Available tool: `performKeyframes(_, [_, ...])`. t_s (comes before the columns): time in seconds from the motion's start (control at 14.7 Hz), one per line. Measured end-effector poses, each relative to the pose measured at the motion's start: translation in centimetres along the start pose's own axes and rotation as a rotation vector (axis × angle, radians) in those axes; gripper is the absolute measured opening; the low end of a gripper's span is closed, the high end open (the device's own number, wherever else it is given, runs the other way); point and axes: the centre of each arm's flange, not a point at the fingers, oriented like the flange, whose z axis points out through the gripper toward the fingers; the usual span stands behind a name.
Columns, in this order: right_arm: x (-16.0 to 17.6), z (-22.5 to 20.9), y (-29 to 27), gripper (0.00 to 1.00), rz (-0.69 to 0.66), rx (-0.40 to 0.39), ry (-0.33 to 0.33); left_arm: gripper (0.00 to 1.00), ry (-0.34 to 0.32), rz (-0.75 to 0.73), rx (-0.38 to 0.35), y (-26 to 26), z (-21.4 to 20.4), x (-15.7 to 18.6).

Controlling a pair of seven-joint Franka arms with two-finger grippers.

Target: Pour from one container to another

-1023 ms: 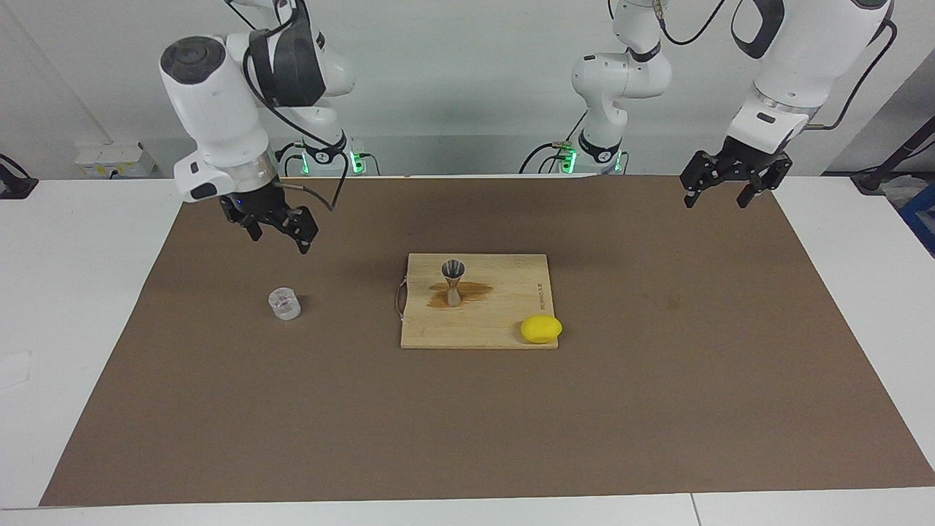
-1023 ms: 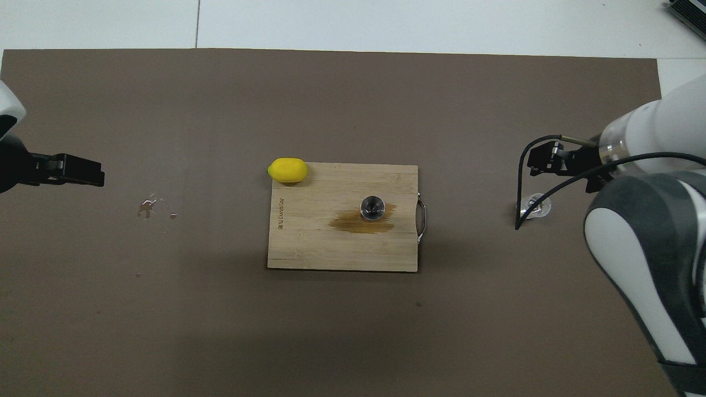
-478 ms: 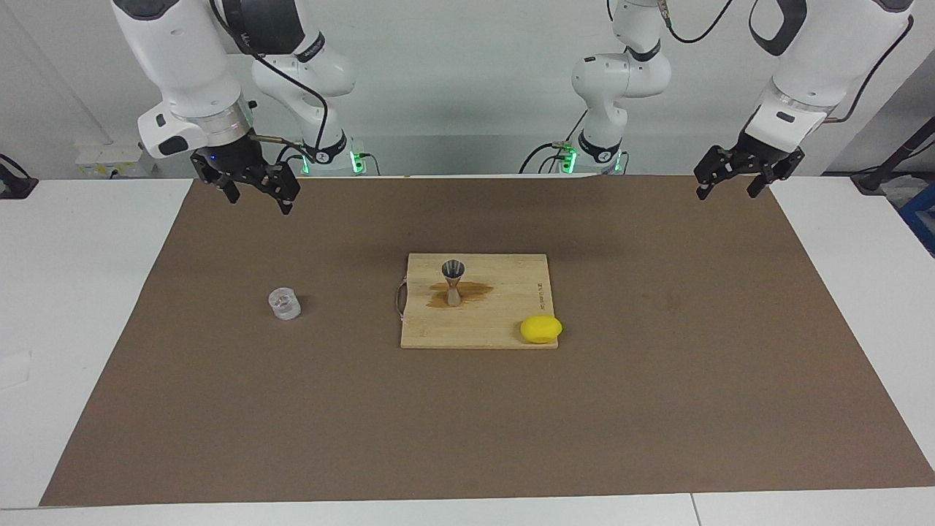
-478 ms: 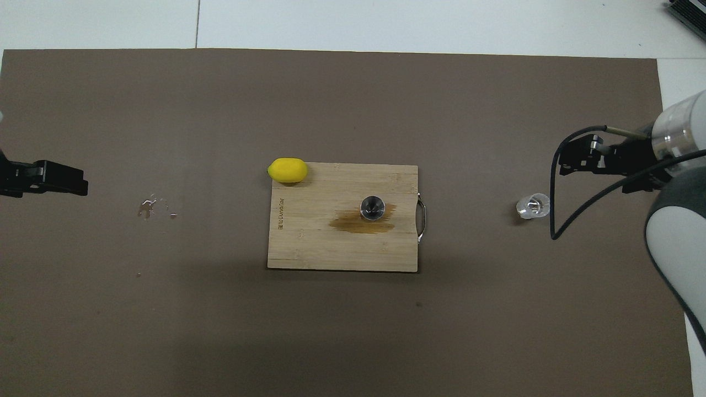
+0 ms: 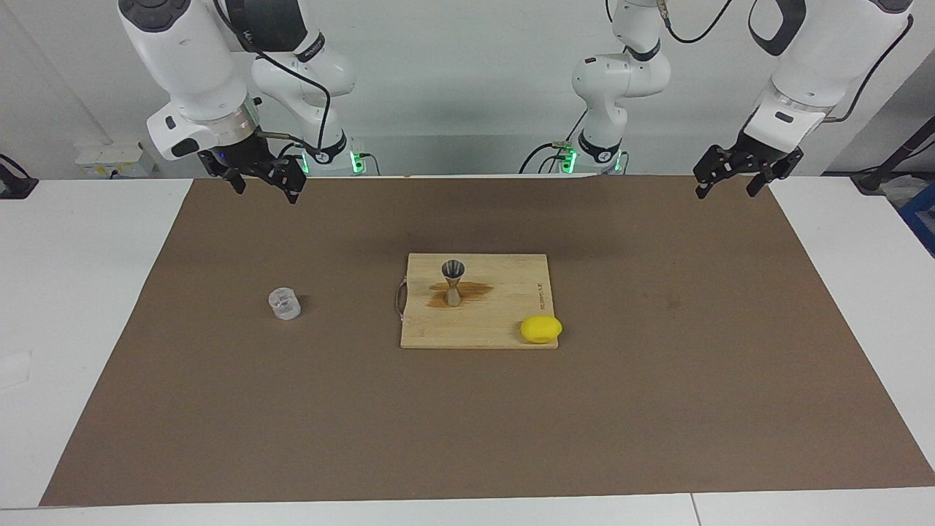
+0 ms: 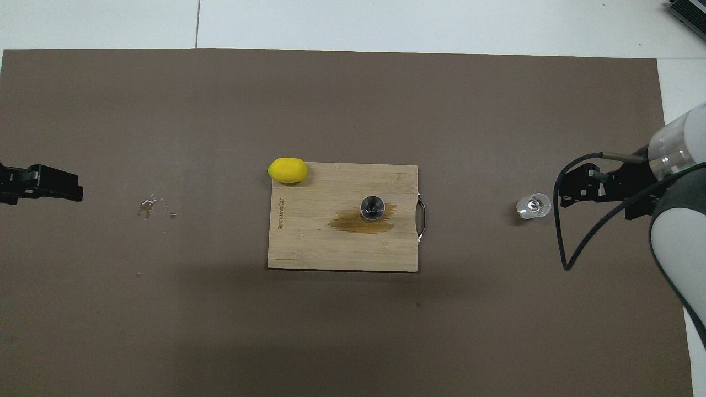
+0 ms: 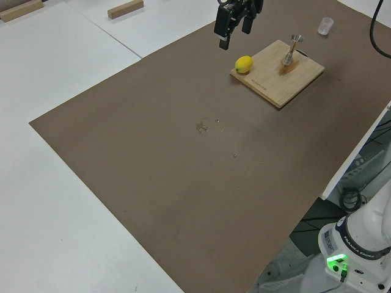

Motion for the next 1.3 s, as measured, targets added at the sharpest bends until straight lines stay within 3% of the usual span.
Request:
performKeyframes(0.82, [-1.1,-0.1,0.1,0.99,-0.051,0.025,0.02,1.0,-0.002,-0.004,0.001,-0.2,0.0,0.0])
performKeyframes(1.09, [-0.1,-0.6,1.0,0.99,-0.125,0.042,0.082,1.0,-0.005,-0.002,0.001,-0.1,0.2,0.1])
performKeyframes(1.3, [0.2,-0.7,1.8,0.99,-0.12,0.045,0.09,1.0,-0.006,-0.001,0.001,0.0,0.3,0.2])
